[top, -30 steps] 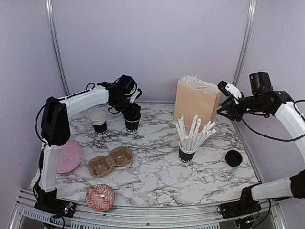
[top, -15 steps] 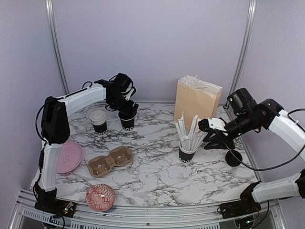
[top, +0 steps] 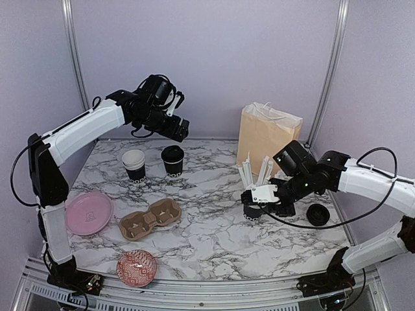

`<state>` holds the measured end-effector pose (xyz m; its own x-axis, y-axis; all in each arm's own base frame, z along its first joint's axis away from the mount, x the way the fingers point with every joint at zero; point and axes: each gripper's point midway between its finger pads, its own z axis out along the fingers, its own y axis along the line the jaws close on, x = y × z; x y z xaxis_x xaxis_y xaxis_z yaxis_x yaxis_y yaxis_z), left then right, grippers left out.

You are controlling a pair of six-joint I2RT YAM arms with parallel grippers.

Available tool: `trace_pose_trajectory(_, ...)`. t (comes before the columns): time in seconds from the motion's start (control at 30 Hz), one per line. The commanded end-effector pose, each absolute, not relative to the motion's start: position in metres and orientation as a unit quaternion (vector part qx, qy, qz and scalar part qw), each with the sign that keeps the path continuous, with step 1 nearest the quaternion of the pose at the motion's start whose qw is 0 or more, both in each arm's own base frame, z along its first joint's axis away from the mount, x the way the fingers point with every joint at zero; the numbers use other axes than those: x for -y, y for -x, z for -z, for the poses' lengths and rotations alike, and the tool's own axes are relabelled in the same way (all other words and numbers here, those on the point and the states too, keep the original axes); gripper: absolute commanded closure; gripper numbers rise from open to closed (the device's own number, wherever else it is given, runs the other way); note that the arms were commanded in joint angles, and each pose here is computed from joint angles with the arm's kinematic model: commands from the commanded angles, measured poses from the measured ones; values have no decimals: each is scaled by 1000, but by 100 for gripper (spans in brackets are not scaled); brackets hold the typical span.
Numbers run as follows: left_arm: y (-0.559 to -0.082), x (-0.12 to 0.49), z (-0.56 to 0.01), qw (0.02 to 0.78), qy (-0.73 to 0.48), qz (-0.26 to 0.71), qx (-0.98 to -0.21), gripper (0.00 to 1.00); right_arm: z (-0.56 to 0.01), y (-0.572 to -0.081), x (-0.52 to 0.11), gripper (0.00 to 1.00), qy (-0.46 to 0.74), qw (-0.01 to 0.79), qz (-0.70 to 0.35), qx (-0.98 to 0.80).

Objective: Pack the takeout coffee

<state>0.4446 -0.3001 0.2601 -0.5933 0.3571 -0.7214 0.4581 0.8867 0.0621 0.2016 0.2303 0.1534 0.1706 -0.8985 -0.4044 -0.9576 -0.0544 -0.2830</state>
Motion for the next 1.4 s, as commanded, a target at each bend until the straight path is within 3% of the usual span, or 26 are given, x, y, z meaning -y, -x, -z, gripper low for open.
trace_pose_trajectory(0.0,-431,309,-256,384,-239,62,-890,1,-157,-234,-233,77,696,290,1,-656)
trace_pose_trajectory(0.57,-418,329,-239,366,-270,66,-888,1,-128,-258,-229,76,687,254,23,-681)
trace_pose_trajectory(0.93,-414,329,-237,363,-275,67,-888,1,-134,-259,-221,100,681,253,33,-686)
trace_pose_trajectory(1.37,-408,322,-238,363,-280,57,-887,1,-147,-269,-133,100,611,246,68,-749)
